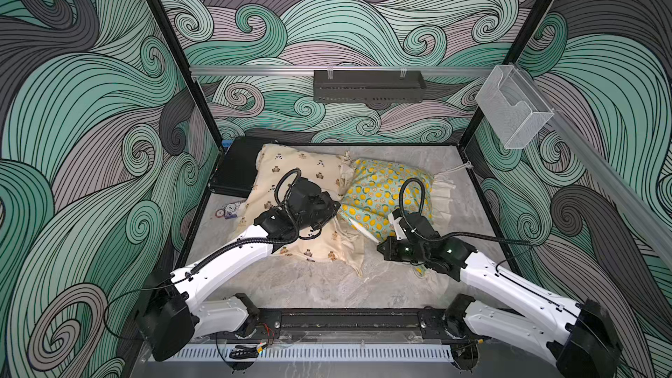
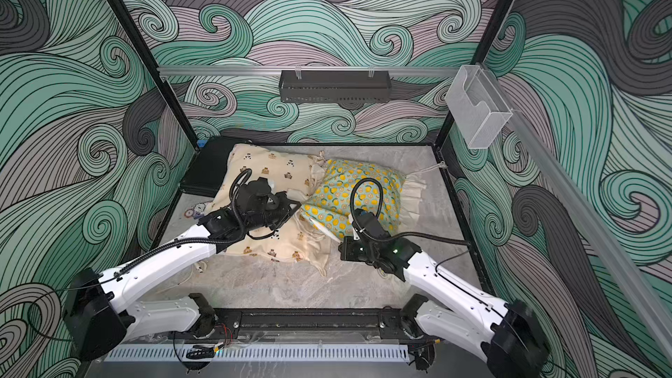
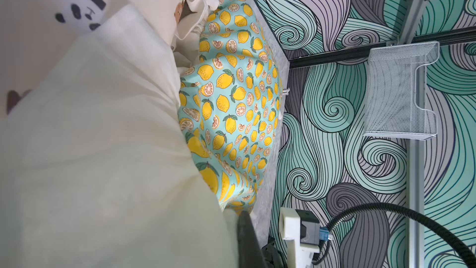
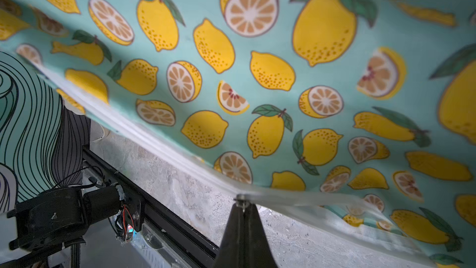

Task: Zip up pillowcases
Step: Zip the zipper on the pillowcase.

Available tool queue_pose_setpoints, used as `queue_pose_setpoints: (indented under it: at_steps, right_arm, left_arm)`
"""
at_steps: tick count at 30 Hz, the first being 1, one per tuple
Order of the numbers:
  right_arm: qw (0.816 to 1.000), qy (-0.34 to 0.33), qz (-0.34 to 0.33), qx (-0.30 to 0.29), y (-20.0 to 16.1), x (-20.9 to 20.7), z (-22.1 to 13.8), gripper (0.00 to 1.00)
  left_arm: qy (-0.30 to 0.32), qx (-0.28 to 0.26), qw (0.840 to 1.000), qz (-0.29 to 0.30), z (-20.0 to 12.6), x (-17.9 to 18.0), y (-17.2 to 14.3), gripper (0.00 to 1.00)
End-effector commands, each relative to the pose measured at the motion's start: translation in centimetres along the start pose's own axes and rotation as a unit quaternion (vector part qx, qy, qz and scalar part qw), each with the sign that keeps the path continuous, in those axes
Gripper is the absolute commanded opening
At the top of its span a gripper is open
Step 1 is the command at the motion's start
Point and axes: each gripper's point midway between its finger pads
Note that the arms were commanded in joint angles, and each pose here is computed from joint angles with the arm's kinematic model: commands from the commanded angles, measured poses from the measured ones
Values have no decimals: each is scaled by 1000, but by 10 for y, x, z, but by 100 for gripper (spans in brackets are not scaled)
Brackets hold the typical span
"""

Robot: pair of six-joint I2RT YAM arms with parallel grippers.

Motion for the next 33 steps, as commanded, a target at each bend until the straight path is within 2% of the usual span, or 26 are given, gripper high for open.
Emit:
queue_pose_setpoints:
  at_steps: [1,33]
  right_arm:
    - [1000,-10,5,19,-9,-8,-4,1]
    - [998,-18,27,57,-33,-25,-10,1]
  left_arm:
    - [-12,-37,999,16,-12,-10,19,0]
    - [50,-94,993,44,-25,35,68,0]
Point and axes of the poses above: each gripper's point midway between its finger pads, its own z axis out along the fingers, its own x axis along the line the jaws close on, y = z × x, and after that the axes turned 6 degrees about -z, right-handed
